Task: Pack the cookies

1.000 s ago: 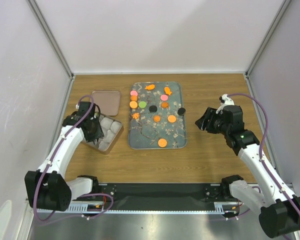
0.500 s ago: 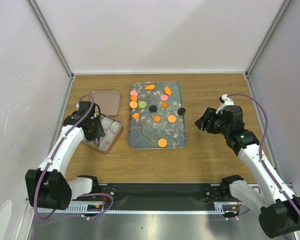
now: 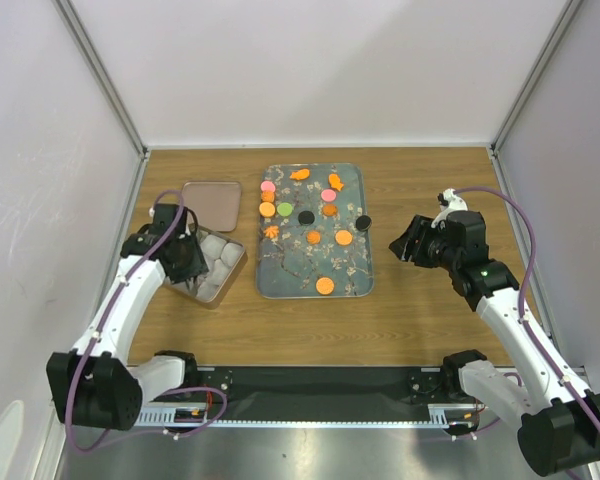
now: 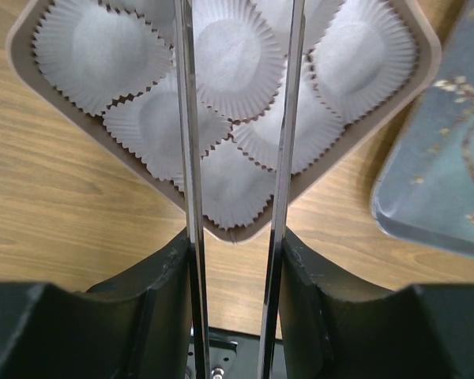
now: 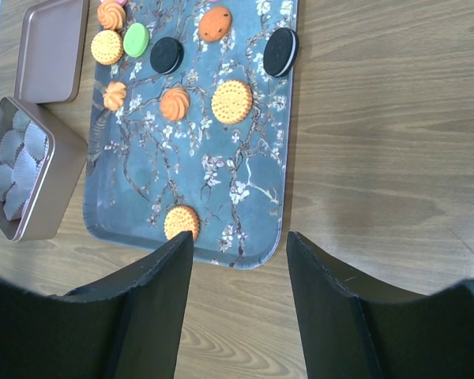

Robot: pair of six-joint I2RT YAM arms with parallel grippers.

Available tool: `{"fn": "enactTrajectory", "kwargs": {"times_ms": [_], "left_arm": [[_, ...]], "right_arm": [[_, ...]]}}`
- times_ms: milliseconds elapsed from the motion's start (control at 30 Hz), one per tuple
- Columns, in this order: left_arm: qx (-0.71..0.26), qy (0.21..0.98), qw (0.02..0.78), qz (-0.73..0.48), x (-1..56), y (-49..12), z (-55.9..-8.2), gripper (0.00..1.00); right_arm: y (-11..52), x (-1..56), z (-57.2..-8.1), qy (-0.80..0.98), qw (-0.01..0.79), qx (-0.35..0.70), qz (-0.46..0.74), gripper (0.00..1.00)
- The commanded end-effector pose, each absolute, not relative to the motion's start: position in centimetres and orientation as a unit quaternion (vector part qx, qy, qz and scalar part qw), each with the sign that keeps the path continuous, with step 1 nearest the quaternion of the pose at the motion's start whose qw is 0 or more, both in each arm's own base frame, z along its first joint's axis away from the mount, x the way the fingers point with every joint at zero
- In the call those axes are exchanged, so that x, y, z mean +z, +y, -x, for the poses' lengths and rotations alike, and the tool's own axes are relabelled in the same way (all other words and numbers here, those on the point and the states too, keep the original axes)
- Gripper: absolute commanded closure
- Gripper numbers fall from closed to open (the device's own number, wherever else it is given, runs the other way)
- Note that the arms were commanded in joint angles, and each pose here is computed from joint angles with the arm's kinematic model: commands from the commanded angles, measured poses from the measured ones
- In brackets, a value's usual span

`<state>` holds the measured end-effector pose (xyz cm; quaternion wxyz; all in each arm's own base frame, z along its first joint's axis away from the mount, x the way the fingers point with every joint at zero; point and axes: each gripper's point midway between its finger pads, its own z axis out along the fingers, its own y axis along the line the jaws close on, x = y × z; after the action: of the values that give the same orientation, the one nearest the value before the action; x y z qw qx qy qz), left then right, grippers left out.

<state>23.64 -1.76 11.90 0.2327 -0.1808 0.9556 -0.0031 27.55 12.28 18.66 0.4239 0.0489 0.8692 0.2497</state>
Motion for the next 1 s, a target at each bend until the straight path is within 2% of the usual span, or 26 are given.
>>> {"fn": "enactTrajectory", "kwargs": {"times_ms": [0,167,300,600,967], "left_arm": [[-0.028,0.942,0.293,0.162,16.6,-2.2,-24.5,0.55],[-0.035,0.939,0.323,0.11,19.6,-5.0,-24.6,0.54],[-0.057,0.946,0.32,0.024,19.7,-10.8,-24.0,0.54],[-0.071,0.952,0.273,-0.116,16.8,-19.8,-23.6,0.53],[-0.058,0.951,0.245,-0.178,13.3,-23.9,-25.3,0.5]], "right_arm": [[12.6,19.7,-28.1,0.857,0.442,0.262,-0.046,0.43],[12.4,19.5,-28.4,0.859,0.441,0.254,-0.05,0.43],[11.9,19.4,-28.6,0.86,0.445,0.243,-0.054,0.43],[11.0,18.9,-28.8,0.864,0.447,0.219,-0.067,0.43],[11.1,18.7,-28.9,0.866,0.444,0.22,-0.066,0.43]]}}
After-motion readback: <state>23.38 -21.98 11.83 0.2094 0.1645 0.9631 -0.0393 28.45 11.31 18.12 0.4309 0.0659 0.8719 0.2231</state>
